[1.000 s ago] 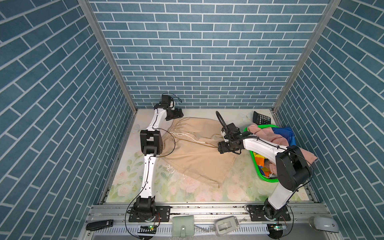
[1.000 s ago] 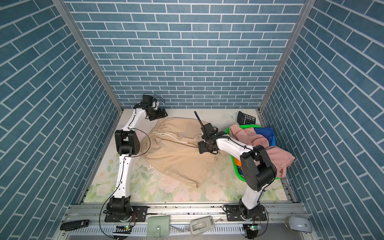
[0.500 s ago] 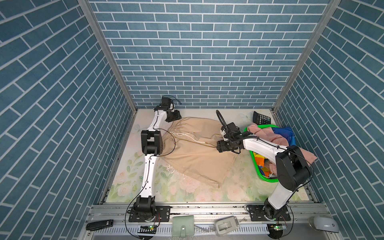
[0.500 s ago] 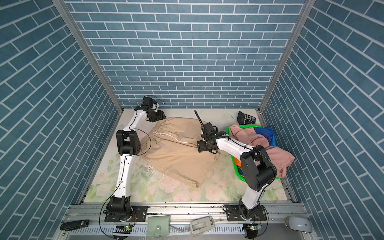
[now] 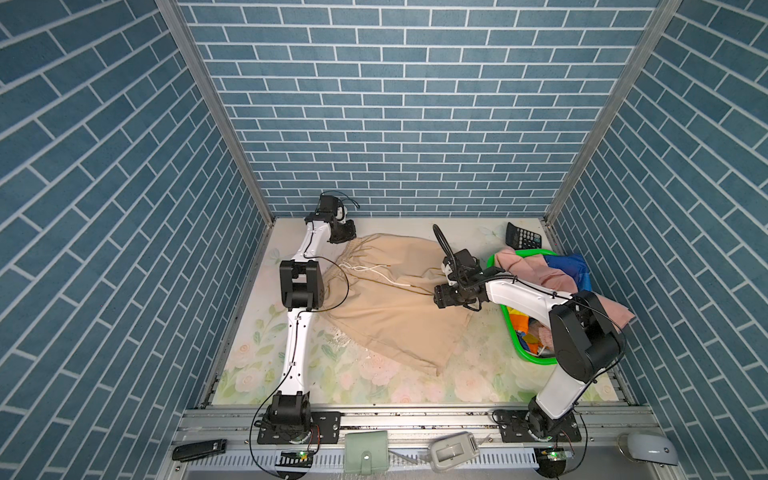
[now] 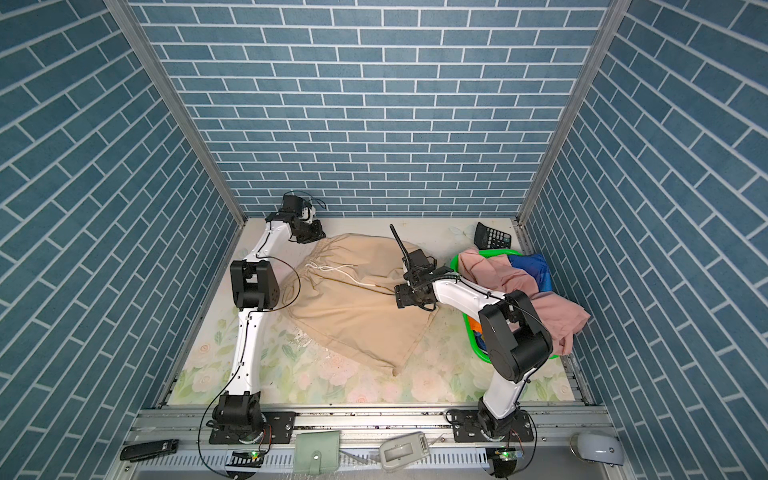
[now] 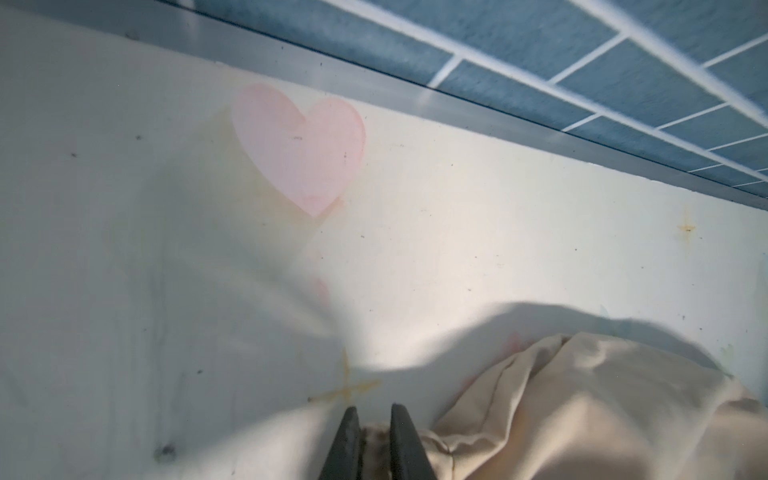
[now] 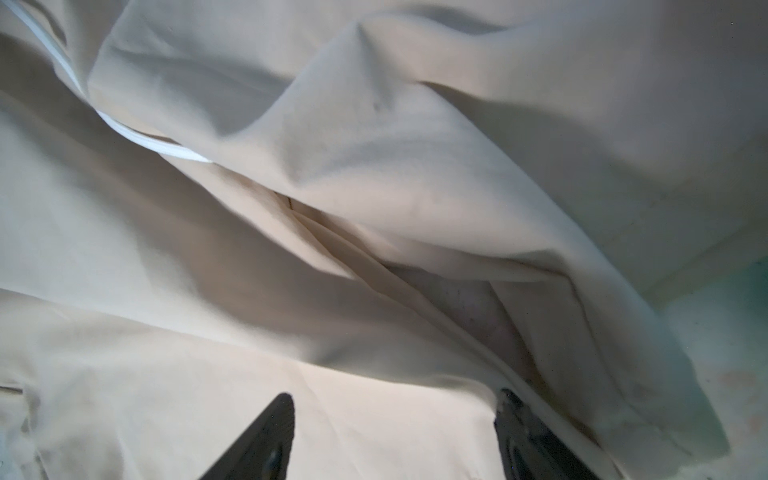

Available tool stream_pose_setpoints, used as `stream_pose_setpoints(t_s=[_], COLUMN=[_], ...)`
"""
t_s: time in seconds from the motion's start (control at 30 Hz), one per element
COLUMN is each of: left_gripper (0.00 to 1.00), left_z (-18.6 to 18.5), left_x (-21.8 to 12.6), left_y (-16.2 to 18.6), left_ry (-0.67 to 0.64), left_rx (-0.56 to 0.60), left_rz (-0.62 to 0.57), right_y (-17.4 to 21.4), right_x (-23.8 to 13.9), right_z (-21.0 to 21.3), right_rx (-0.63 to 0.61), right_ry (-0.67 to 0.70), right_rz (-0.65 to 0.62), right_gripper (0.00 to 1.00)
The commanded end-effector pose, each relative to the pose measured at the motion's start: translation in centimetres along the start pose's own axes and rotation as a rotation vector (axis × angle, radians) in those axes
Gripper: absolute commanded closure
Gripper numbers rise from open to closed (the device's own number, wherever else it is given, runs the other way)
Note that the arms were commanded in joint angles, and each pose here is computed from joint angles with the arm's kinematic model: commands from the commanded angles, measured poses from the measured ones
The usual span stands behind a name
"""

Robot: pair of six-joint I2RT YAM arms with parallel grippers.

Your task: Fold and stack the shorts

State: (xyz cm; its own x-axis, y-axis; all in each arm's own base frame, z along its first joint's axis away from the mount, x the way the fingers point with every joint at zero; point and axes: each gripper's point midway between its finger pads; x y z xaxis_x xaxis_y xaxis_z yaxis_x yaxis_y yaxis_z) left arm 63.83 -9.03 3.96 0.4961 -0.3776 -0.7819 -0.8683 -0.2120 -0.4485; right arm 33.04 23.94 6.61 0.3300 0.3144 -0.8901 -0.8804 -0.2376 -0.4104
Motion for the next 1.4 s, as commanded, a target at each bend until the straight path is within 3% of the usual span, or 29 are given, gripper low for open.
stream_pose_setpoints(t_s=[0.0, 0.1, 0.2, 0.47, 0.57, 0.73, 0.9, 1.1, 1.37], left_gripper=[0.9, 1.0, 1.0, 1.0, 1.0, 1.0, 1.0, 1.0, 1.0], left_z=[-0.1, -0.1, 0.0, 2.6, 4.0, 6.3, 6.5, 6.6, 5.6], left_x=[-0.7, -1.3, -2.6, -12.8, -16.2, -19.5, -19.7, -19.0, -19.4], left_y=[0.0, -0.3, -1.0, -5.0, -4.4, -0.2, 3.3, 6.6, 8.3], left_ry=[0.009, 0.008, 0.009, 0.031, 0.019, -0.014, 0.002, 0.022, 0.04], left_rx=[0.009, 0.006, -0.023, -0.253, -0.33, -0.472, -0.533, -0.574, -0.574], left_rz=[0.006, 0.0, -0.015, -0.2, -0.234, -0.28, -0.263, -0.248, -0.243], right_y=[-0.7, -0.7, -0.7, -1.9, -3.1, -6.2, -10.3, -14.3, -14.7], right_x=[-0.9, -0.9, -1.1, -2.4, -3.0, -3.4, -2.8, 1.4, 7.8], right_z=[0.4, 0.5, 0.5, 0.5, -0.5, -2.3, -4.3, -5.3, -6.9], right_rx=[0.029, 0.032, 0.033, 0.048, 0.094, 0.158, 0.201, 0.185, 0.168], right_ry=[-0.018, -0.02, -0.021, -0.026, -0.01, 0.011, 0.02, -0.001, 0.053], right_rz=[-0.035, -0.039, -0.04, -0.076, -0.102, -0.133, -0.175, -0.177, -0.068], right_gripper=[0.24, 0.23, 0.23, 0.23, 0.22, 0.2, 0.16, 0.14, 0.15])
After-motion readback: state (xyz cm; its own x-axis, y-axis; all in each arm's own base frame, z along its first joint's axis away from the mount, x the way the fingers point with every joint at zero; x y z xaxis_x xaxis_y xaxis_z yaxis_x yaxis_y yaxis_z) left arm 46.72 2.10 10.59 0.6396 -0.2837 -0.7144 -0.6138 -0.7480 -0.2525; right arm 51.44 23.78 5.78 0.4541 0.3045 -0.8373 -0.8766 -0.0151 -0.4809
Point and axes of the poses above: each gripper's point midway between its finger pads, its own x axis out along the fingers, its own z axis along the line the jaws close on, y = z × x, and after that the axes turned 1 degree about -x, right-handed
